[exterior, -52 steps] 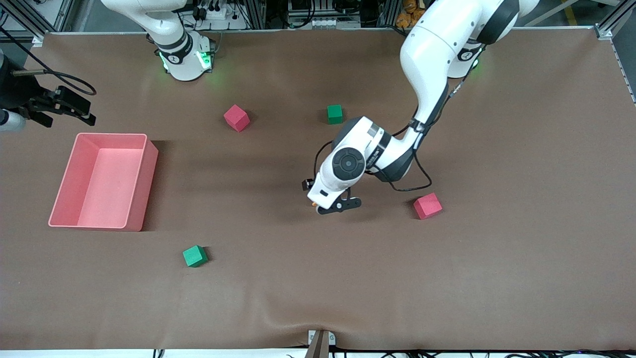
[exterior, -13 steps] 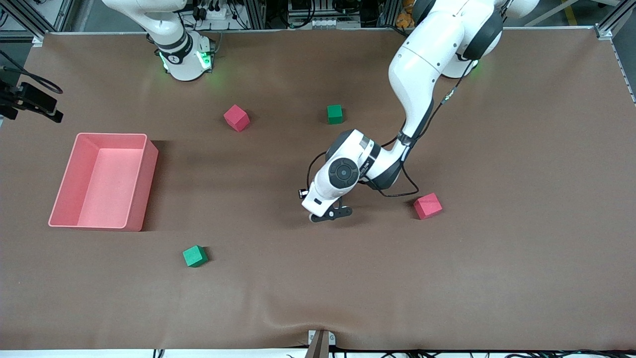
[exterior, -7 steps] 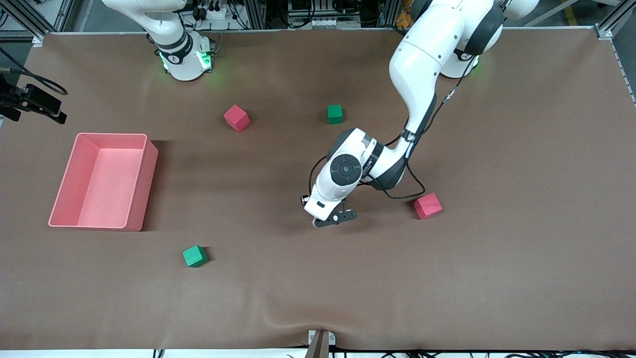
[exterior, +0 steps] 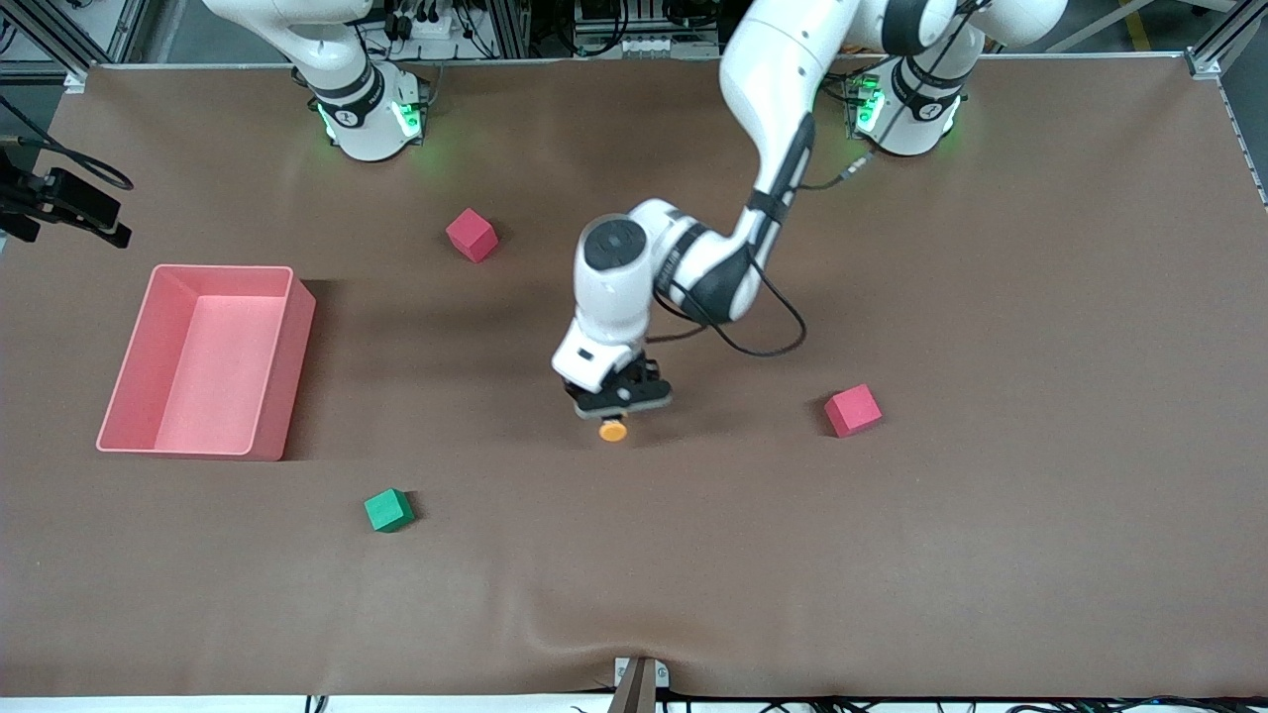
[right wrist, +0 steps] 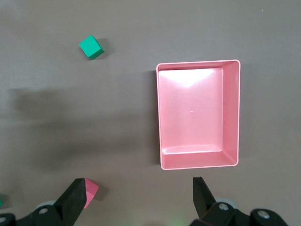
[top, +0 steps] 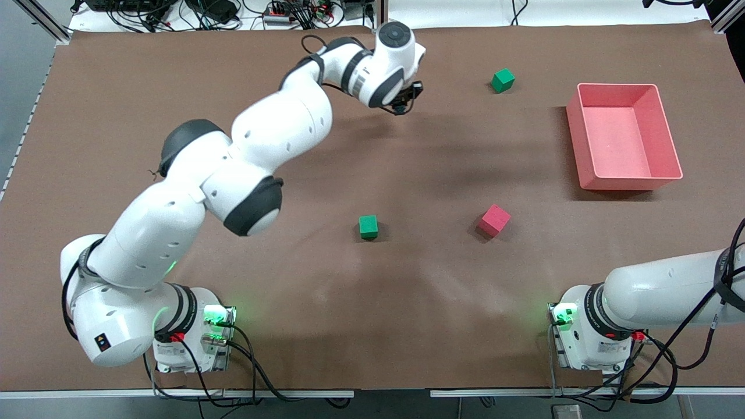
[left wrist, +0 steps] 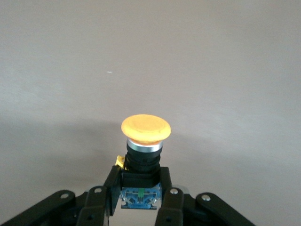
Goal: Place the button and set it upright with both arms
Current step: 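Lift the button with the left gripper and carry it toward the green cube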
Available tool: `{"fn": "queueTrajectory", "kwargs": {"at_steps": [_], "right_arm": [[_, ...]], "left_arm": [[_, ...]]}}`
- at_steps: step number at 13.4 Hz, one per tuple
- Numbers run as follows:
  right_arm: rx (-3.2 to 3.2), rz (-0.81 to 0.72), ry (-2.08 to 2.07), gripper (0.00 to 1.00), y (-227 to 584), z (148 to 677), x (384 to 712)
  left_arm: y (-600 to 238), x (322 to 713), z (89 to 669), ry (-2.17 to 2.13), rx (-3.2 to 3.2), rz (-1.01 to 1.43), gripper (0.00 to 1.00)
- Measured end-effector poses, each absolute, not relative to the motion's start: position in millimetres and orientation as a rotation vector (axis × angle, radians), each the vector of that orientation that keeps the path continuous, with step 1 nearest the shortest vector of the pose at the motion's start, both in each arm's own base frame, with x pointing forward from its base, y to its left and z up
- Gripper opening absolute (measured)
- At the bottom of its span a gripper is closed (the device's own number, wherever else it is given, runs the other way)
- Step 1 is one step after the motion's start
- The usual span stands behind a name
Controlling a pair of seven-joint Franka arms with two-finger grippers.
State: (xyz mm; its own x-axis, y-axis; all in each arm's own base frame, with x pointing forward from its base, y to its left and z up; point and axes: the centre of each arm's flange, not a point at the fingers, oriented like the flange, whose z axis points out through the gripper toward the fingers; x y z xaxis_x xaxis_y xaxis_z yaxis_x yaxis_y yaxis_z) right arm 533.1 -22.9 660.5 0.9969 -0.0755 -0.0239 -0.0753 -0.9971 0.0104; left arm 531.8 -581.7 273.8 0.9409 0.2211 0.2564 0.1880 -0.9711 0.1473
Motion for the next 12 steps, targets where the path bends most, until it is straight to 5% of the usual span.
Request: {"fn": "queueTrajectory", "kwargs": {"at_steps": [12], "right_arm": [[3.130,-0.033,-0.120,1.00,-23.5,660.8,533.4]], "left_arm": [[-630.8,477.9,246.5,0.449,2.855,1.019,0.37]]}}
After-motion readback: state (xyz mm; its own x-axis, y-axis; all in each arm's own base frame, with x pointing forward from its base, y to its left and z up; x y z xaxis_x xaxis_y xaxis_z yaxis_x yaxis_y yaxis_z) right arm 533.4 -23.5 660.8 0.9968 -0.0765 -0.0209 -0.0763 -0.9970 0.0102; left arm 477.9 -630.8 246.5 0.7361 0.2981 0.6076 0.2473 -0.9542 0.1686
